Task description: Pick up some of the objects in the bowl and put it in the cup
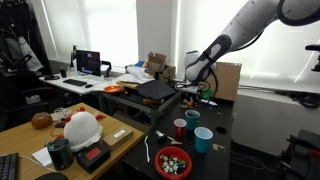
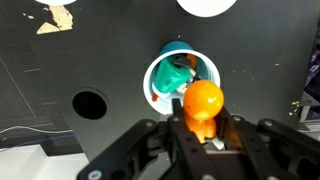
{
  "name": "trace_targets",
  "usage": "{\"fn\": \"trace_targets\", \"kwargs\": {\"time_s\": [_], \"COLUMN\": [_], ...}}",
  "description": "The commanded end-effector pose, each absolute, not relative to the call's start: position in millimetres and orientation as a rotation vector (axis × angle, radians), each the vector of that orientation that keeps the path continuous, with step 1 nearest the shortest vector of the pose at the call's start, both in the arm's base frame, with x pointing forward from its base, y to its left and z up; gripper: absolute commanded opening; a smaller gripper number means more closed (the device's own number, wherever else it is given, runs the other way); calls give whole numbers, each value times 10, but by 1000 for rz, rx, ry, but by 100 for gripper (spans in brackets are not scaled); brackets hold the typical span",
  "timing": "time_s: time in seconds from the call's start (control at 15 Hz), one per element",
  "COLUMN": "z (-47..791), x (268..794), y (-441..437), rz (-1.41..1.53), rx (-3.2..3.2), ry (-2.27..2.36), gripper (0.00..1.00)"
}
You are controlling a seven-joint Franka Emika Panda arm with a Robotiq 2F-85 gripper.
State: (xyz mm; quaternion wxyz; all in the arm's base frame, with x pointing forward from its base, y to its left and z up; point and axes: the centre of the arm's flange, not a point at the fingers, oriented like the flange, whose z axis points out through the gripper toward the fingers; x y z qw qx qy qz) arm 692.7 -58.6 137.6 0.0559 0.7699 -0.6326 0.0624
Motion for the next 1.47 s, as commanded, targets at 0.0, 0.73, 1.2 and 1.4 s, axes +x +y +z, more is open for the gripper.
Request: {"fn": "trace_targets", "kwargs": {"time_s": [0.0, 0.73, 1.2, 1.4], "z": [1331, 1347, 1400, 1492], "x": [6945, 6966, 6895, 6789], "y": [-610, -693, -609, -451], "rz": [171, 234, 273, 286], "rx": [2292, 2306, 2365, 2463], "ry": [-1969, -1925, -1851, -1753], "gripper": [8, 8, 94, 100]}}
